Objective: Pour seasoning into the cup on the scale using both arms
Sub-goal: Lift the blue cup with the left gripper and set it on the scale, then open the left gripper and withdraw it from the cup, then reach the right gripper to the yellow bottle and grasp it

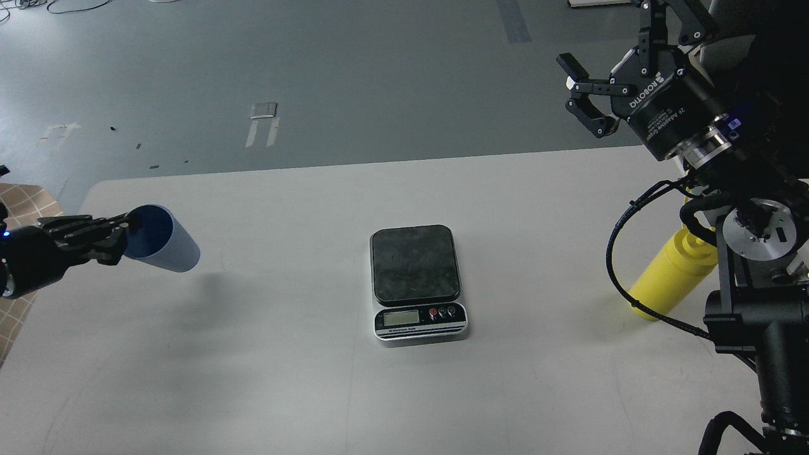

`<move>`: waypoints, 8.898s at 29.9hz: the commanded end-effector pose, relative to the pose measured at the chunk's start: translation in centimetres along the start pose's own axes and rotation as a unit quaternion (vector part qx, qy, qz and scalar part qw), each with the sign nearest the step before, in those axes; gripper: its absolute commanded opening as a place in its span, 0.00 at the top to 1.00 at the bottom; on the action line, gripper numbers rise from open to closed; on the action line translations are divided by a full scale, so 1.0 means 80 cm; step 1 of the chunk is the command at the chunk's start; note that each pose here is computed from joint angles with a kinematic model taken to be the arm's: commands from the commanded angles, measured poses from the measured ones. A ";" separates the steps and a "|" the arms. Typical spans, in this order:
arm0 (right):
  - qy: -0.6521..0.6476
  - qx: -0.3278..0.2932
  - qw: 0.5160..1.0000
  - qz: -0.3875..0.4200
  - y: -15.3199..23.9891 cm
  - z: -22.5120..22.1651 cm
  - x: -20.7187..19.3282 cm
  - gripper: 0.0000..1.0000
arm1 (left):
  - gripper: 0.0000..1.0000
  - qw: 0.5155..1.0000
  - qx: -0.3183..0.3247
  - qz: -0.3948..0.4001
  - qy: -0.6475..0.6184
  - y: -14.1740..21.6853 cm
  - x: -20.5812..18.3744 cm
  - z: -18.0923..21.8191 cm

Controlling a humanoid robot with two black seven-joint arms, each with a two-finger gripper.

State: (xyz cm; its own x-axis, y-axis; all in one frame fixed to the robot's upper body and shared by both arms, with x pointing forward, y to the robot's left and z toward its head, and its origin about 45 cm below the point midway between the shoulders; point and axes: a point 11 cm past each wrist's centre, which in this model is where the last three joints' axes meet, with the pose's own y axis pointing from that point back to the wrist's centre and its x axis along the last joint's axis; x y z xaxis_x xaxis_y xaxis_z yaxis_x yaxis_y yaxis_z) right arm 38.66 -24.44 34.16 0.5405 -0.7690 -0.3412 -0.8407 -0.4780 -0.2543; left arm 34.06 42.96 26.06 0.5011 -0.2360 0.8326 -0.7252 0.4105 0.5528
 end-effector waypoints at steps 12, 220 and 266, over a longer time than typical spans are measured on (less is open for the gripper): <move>-0.001 0.003 1.000 0.005 0.008 0.000 0.003 0.00 | 1.00 0.978 -0.181 -0.048 -0.095 -0.131 0.123 0.181; -0.446 0.079 0.853 0.260 0.353 0.184 0.071 0.00 | 0.02 0.556 -0.402 0.245 0.686 -0.173 0.188 0.144; -0.277 0.040 0.910 0.306 0.280 0.202 0.150 0.96 | 0.02 0.577 -0.389 0.232 0.679 -0.168 0.164 0.141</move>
State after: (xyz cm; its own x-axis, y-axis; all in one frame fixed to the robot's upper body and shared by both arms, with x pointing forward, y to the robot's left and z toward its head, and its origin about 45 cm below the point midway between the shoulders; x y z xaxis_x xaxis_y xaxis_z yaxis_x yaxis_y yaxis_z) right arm 27.00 -37.18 9.81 -0.0671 -0.4863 -0.8712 -0.9975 0.0126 0.0698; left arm 45.06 24.42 30.03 0.6292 0.7503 -0.2029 -0.7634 0.5473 -0.3432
